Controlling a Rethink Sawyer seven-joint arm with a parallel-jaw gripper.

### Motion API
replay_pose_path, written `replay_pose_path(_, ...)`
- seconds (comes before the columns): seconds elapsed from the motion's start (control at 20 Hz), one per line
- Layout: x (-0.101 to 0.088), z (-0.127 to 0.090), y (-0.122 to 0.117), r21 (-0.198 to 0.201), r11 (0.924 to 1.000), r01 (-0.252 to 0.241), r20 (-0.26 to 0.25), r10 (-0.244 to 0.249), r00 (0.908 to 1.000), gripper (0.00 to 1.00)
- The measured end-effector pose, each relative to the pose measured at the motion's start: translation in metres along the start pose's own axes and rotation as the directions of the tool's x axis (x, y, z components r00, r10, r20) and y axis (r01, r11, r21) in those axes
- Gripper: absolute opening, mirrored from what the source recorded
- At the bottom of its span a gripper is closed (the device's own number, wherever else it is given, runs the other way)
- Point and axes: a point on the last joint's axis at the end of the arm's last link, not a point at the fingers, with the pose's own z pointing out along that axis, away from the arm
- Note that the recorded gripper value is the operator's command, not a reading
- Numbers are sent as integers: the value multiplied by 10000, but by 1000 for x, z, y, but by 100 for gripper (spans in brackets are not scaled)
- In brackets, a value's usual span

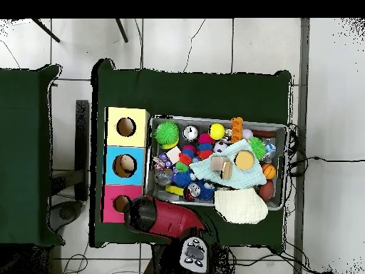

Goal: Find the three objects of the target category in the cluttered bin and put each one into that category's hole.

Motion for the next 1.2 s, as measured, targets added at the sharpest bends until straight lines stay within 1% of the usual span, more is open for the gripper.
replay_pose_path(0.2,-4,-2,1,65,10000,-36,-94,37,9999,100)
replay_pose_path(0.4,-21,-11,3,48,9998,-200,139,200,9997,100)
replay_pose_path(0.5,-29,-18,4,33,9996,-284,246,283,9993,100)
replay_pose_path(0.55,-37,-26,4,-3,9994,-358,361,357,9987,100)
replay_pose_path(0.65,-45,-36,5,-45,9991,-424,434,426,9982,100)
replay_pose_path(0.85,-54,-52,5,-98,9985,-536,414,540,9977,100)
replay_pose_path(1.05,-66,-69,7,-248,9977,-635,360,644,9973,100)
replay_pose_path(1.2,-81,-73,6,-338,9966,-756,453,771,9960,100)
